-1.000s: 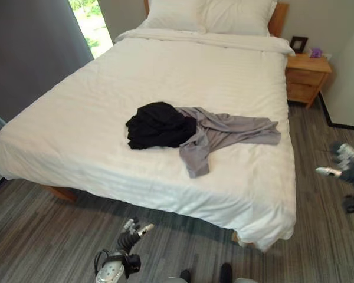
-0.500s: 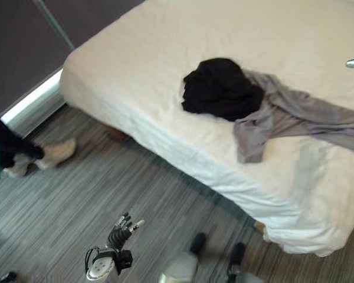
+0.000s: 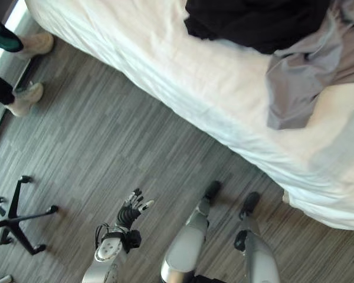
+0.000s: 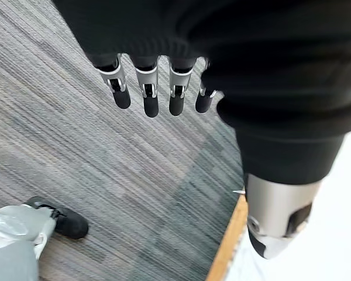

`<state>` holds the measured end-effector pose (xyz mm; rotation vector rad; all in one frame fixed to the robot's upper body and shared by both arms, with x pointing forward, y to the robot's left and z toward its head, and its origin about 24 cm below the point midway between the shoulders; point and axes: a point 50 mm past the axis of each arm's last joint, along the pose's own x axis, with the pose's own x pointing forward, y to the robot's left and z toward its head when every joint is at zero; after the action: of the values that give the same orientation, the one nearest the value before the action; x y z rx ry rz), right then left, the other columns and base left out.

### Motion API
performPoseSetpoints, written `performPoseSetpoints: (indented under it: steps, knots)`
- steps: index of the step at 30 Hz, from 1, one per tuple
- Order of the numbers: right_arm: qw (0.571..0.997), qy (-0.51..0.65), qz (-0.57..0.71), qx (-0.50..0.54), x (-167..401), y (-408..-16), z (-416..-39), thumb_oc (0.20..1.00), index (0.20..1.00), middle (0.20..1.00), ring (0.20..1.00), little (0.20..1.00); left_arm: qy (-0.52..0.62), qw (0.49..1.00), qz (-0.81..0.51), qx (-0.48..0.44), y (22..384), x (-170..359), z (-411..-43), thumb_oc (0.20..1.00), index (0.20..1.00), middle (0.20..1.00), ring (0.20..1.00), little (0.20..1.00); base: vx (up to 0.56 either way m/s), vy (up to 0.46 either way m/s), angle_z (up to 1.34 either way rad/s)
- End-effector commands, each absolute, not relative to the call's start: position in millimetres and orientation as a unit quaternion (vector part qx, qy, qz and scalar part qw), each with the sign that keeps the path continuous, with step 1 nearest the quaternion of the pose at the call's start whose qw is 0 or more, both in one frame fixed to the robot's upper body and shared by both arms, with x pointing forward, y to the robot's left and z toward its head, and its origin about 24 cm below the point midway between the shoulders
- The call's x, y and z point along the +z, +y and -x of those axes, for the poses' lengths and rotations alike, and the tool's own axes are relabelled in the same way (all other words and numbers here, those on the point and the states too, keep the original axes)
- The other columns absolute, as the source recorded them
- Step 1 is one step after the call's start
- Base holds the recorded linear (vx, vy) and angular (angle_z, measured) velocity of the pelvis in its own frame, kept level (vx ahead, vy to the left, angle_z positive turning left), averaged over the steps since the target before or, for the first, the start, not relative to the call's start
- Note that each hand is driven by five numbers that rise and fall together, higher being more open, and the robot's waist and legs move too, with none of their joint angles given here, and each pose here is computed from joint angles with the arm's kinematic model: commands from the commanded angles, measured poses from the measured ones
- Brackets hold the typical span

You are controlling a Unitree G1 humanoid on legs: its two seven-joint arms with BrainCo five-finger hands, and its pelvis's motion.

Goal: Pick up bed clothes into laundry basket.

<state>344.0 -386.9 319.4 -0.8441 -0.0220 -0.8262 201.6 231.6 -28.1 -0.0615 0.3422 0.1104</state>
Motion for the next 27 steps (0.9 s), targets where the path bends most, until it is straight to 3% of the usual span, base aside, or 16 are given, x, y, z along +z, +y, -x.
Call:
performPoseSetpoints:
  steps: [1, 2, 6, 8, 9, 12, 15, 16, 22, 27]
  knots:
    - [0.771, 0.045, 0.491, -0.404, 322, -407, -327, 1.0, 1.0, 1.0, 1.0, 1.0, 0.117, 0.991, 0.038, 0.049, 230, -7, -211, 1.0, 1.0, 1.0, 1.0, 1.0, -0.01, 0.063, -0.05]
    - [0.755, 0.067, 0.523, -0.39, 311, -407, -330, 0.2, 0.2, 0.2, 0.2, 0.2, 0.109, 0.992, 0.038, 0.043, 227, -4, -215, 1.0, 1.0, 1.0, 1.0, 1.0, 0.02, 0.065, -0.09]
    - [0.767, 0.081, 0.54, -0.338, 263, -396, -344, 0.2, 0.2, 0.2, 0.2, 0.2, 0.075, 0.995, 0.038, 0.059, 234, 10, -222, 1.0, 1.0, 1.0, 1.0, 1.0, 0.01, 0.064, -0.05]
    - [0.79, 0.062, 0.56, -0.243, 215, -373, -350, 0.2, 0.2, 0.2, 0.2, 0.2, 0.006, 0.994, 0.013, 0.11, 269, 45, -221, 1.0, 1.0, 1.0, 1.0, 1.0, 0.02, 0.078, -0.11]
    - [0.79, 0.063, 0.559, -0.243, 214, -373, -350, 0.2, 0.2, 0.2, 0.2, 0.2, 0.007, 0.994, 0.012, 0.109, 269, 45, -221, 1.0, 1.0, 1.0, 1.0, 1.0, 0.04, 0.068, -0.16]
    - [0.805, 0.05, 0.562, -0.185, 181, -364, -334, 0.2, 0.2, 0.2, 0.2, 0.2, -0.046, 0.988, -0.03, 0.142, 302, 79, -217, 1.0, 1.0, 1.0, 1.0, 1.0, 0.04, 0.039, -0.2]
    - [0.845, 0.072, 0.502, -0.171, 145, -369, -311, 0.2, 0.2, 0.2, 0.2, 0.2, -0.091, 0.982, -0.085, 0.145, 320, 113, -223, 1.0, 1.0, 1.0, 1.0, 1.0, 0.07, 0.015, -0.11]
    - [0.868, 0.085, 0.463, -0.16, 126, -369, -298, 0.2, 0.2, 0.2, 0.2, 0.2, -0.137, 0.974, -0.127, 0.126, 324, 147, -227, 1.0, 1.0, 1.0, 1.0, 1.0, 0.09, 0.023, -0.07]
    - [0.928, 0.099, 0.35, -0.086, 74, -331, -276, 0.2, 0.2, 0.2, 0.2, 0.2, -0.238, 0.903, -0.354, 0.058, 310, 275, -271, 1.0, 1.0, 1.0, 1.0, 1.0, 0.08, -0.001, -0.22]
    - [0.958, 0.05, 0.28, -0.043, 70, -287, -279, 0.2, 0.2, 0.2, 0.2, 0.2, -0.263, 0.848, -0.434, 0.156, 286, 354, -340, 1.0, 1.0, 1.0, 1.0, 1.0, -0.01, 0.009, -0.45]
